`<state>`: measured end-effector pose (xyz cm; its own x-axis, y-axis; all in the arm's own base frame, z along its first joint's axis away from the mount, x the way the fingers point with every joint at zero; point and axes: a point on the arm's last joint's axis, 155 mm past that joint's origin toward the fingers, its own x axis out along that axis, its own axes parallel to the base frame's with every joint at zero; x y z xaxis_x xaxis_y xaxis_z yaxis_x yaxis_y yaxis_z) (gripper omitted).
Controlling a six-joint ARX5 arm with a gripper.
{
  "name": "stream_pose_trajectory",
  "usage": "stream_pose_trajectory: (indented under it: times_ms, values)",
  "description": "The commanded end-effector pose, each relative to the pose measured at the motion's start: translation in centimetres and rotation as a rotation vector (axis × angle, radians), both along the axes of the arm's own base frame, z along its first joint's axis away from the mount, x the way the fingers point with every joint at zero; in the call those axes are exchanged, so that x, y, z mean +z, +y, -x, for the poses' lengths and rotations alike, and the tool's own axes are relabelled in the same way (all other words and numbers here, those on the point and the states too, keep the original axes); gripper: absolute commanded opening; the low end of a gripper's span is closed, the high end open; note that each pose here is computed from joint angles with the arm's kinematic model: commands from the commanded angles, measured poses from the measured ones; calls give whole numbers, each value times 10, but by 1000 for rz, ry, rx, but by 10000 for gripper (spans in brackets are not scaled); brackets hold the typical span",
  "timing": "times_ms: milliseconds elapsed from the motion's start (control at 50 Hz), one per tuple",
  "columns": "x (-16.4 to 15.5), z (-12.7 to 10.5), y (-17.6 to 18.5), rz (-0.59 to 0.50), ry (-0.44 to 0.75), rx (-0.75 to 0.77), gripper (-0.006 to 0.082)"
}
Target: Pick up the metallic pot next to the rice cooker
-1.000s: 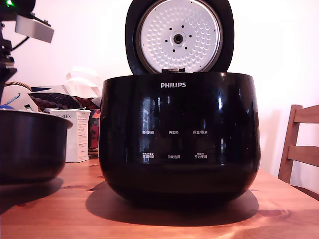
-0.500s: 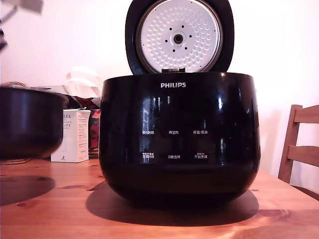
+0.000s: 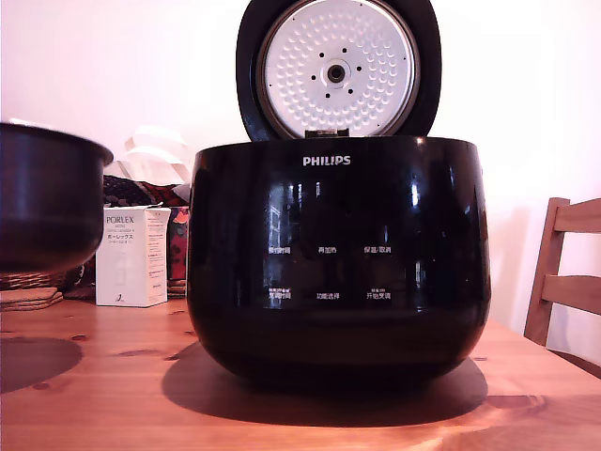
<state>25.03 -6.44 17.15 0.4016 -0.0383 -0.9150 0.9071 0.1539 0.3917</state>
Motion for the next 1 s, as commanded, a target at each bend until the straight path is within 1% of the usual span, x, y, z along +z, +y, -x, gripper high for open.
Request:
stream_pose_trajectory:
  times_ms: [0,300,540,680,980]
  values:
    - [11,-4,-1,16,-50,4,-22]
    - [18,-1,-5,23,-49,-1,-22]
    - [48,7,-19,50,-72,-27,-22]
    - [64,12,-19,34,-85,-41,-22]
    - [83,15,-22,38,-119,-53,-22]
